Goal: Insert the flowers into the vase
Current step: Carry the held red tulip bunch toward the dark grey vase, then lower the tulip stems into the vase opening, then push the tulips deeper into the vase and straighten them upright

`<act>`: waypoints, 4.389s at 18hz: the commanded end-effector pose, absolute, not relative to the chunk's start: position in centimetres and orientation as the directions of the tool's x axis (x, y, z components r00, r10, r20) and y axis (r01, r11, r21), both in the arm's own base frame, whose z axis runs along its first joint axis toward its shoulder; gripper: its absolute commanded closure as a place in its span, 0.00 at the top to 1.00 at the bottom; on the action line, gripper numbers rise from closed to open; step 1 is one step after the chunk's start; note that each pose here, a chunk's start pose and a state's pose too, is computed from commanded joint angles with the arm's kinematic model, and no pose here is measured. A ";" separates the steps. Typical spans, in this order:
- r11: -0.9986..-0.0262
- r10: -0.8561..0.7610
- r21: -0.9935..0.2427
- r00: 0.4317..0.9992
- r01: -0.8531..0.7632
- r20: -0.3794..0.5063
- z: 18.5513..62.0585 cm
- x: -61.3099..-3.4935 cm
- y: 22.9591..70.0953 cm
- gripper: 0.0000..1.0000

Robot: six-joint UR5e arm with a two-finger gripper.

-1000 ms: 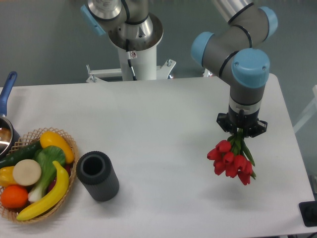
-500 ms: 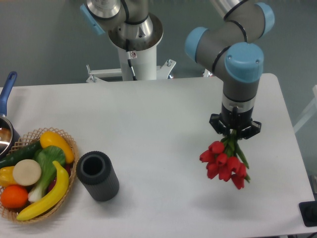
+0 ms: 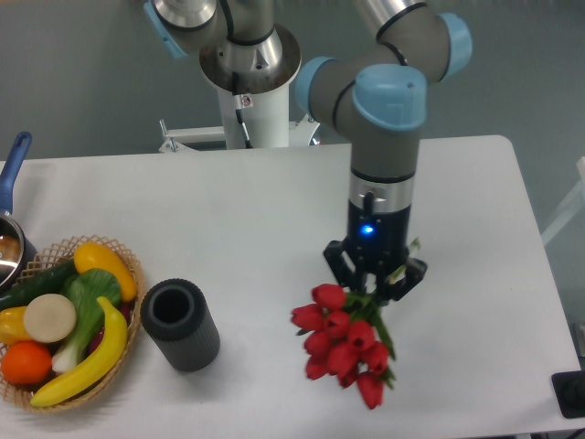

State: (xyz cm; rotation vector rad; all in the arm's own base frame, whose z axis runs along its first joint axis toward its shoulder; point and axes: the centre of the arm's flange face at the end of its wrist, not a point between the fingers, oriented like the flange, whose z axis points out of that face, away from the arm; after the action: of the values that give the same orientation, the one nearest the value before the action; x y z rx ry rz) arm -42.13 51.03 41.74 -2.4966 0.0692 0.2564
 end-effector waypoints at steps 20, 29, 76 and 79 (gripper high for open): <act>-0.432 -0.224 -0.890 0.938 0.148 0.264 48.0 -35.4 53.6 0.00; -0.377 -0.296 -0.913 0.913 0.156 0.279 49.0 -34.8 53.3 0.03; -0.425 -0.416 -0.901 0.866 0.084 0.277 32.1 -31.4 53.3 0.52; -0.438 -0.411 -0.894 0.865 0.090 0.288 31.4 -31.1 53.0 0.55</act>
State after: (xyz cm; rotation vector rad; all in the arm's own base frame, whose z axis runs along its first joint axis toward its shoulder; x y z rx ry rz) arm -31.10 52.98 31.35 -1.9490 0.2363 -0.5764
